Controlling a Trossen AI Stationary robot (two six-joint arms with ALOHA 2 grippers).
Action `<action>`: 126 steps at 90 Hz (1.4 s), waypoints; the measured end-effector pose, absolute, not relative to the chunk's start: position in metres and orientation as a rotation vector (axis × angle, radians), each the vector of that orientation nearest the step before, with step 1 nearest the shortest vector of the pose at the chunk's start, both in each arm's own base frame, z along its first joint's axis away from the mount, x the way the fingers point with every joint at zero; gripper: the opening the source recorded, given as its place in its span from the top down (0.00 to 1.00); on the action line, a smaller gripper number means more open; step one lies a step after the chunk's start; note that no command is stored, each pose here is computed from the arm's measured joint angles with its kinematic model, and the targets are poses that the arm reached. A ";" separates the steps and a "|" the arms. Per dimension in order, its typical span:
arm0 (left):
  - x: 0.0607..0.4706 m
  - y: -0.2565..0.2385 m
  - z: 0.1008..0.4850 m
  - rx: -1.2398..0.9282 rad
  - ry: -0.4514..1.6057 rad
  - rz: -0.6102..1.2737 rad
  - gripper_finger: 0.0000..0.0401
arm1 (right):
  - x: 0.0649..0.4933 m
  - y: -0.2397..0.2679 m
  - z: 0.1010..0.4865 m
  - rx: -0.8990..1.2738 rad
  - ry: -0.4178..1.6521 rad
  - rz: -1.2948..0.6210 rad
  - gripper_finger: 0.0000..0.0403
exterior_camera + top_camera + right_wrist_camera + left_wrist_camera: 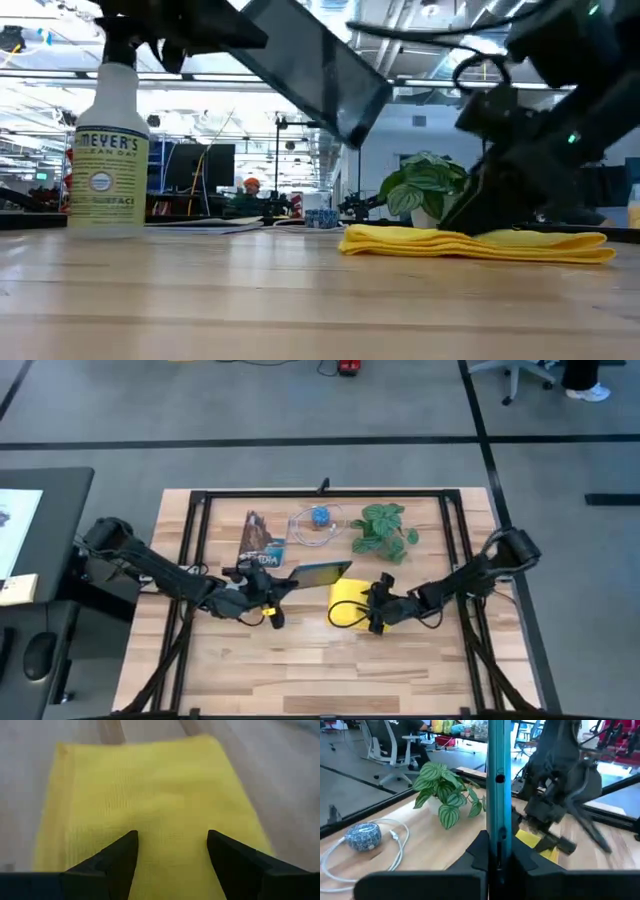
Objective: Apply microfiber cloth
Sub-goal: Wipe the blue tablet with the microfiber cloth
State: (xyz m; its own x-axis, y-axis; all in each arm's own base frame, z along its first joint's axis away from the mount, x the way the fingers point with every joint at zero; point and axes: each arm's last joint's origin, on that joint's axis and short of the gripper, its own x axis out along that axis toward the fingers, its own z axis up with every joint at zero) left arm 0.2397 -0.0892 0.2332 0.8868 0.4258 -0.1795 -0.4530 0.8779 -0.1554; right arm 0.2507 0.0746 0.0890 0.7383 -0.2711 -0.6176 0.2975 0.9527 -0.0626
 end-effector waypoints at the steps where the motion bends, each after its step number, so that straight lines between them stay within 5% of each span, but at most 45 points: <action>1: 0.240 -0.089 0.233 -0.197 0.143 0.462 0.99 | 0.251 0.074 0.088 0.048 0.671 -0.311 0.47; 30: 0.237 -0.088 0.225 -0.232 0.160 0.469 0.99 | 0.250 0.084 0.076 0.163 0.694 -0.291 0.96; 46: 0.238 -0.087 0.225 -0.270 0.155 0.478 0.99 | 0.234 0.100 0.104 0.181 0.669 -0.226 0.99; 86: 0.259 -0.087 0.196 -0.490 0.232 0.385 0.99 | 0.188 0.135 0.213 0.000 0.154 -0.256 1.00; 108: 0.285 -0.095 0.175 -0.547 0.229 0.340 0.99 | 0.220 0.134 0.251 -0.196 0.051 -0.321 1.00; 126: 0.297 -0.093 0.178 -0.551 0.189 0.340 0.99 | 0.271 0.133 0.242 -0.366 0.126 -0.341 1.00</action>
